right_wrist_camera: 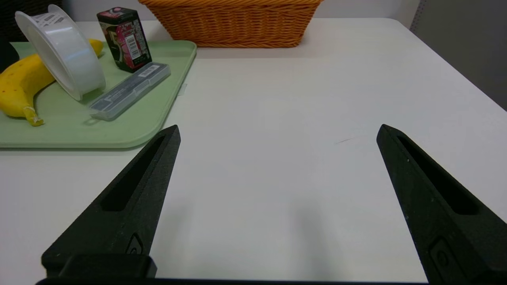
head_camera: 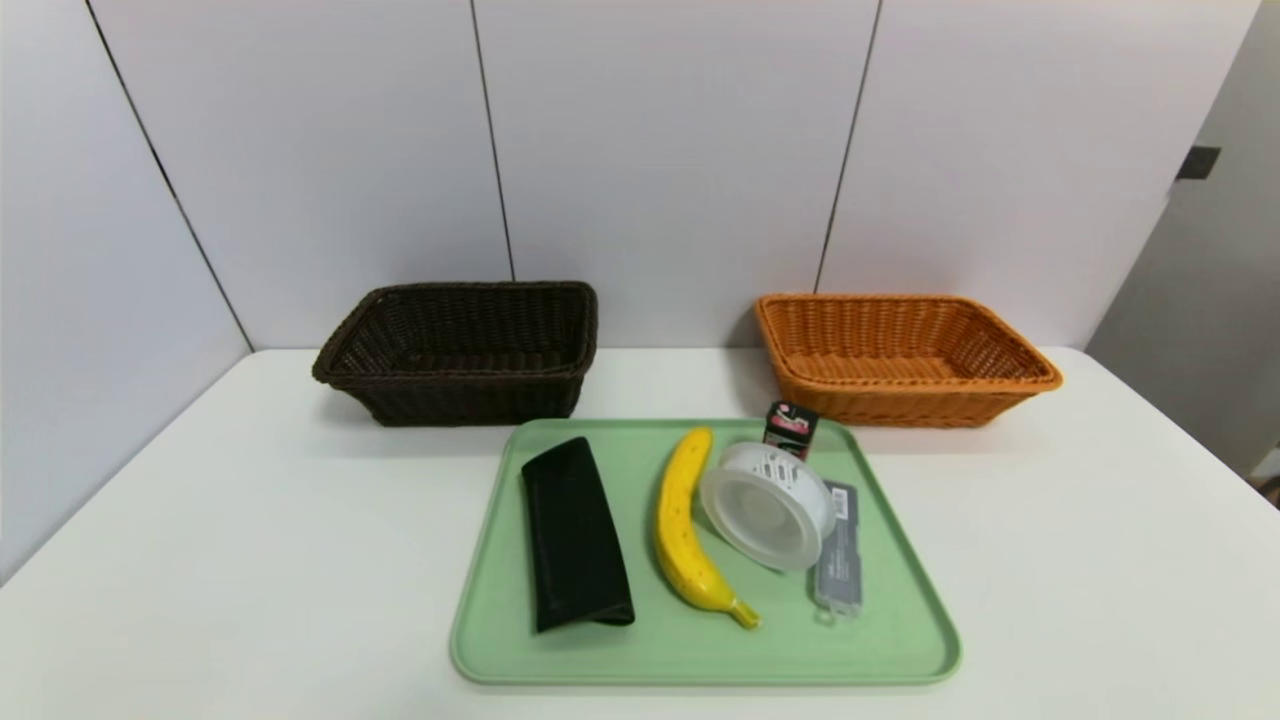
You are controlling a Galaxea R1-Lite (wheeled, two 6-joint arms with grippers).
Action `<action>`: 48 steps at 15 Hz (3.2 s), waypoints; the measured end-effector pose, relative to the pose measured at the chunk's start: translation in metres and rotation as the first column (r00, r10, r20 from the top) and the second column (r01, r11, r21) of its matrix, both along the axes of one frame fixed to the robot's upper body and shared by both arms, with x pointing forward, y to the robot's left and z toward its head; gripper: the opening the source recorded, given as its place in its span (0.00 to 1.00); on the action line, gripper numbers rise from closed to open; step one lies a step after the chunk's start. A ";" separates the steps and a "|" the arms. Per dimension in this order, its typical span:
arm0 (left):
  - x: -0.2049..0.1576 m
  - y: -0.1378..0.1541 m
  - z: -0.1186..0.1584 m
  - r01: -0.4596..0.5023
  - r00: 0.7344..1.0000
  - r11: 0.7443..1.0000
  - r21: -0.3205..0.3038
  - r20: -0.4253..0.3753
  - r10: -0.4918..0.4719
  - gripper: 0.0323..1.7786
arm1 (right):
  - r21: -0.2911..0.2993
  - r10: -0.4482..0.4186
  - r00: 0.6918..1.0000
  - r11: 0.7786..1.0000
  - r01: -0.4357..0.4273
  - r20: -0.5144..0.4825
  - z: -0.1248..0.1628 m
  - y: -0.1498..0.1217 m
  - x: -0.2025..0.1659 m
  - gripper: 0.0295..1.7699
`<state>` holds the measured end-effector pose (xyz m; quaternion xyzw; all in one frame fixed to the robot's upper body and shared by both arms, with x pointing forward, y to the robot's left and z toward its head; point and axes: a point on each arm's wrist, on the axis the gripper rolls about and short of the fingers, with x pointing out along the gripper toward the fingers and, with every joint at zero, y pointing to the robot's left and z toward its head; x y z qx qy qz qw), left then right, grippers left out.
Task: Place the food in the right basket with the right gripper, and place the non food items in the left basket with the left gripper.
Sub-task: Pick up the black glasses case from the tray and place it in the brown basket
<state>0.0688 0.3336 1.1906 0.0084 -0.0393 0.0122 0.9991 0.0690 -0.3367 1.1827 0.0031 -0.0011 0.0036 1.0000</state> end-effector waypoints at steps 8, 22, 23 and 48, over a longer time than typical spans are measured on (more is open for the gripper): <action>0.000 0.000 0.000 0.004 1.000 1.000 0.000 -0.002 -0.004 0.95 | -0.004 0.000 1.000 1.000 0.000 -0.001 0.000 0.000 0.000 0.97; -0.020 -0.001 0.040 0.052 0.996 0.998 -0.040 -0.064 -0.054 0.95 | 0.003 -0.003 0.997 1.000 0.003 0.072 0.043 0.000 -0.020 0.97; -0.022 -0.002 0.050 0.061 0.993 0.997 -0.045 -0.100 -0.065 0.95 | 0.001 0.004 0.998 1.000 -0.004 0.058 0.052 0.000 -0.026 0.97; 0.203 -0.094 0.198 0.290 0.570 0.880 -0.377 -0.670 -0.475 0.95 | -0.012 0.290 0.793 0.936 -0.351 -0.536 0.200 0.049 0.177 0.97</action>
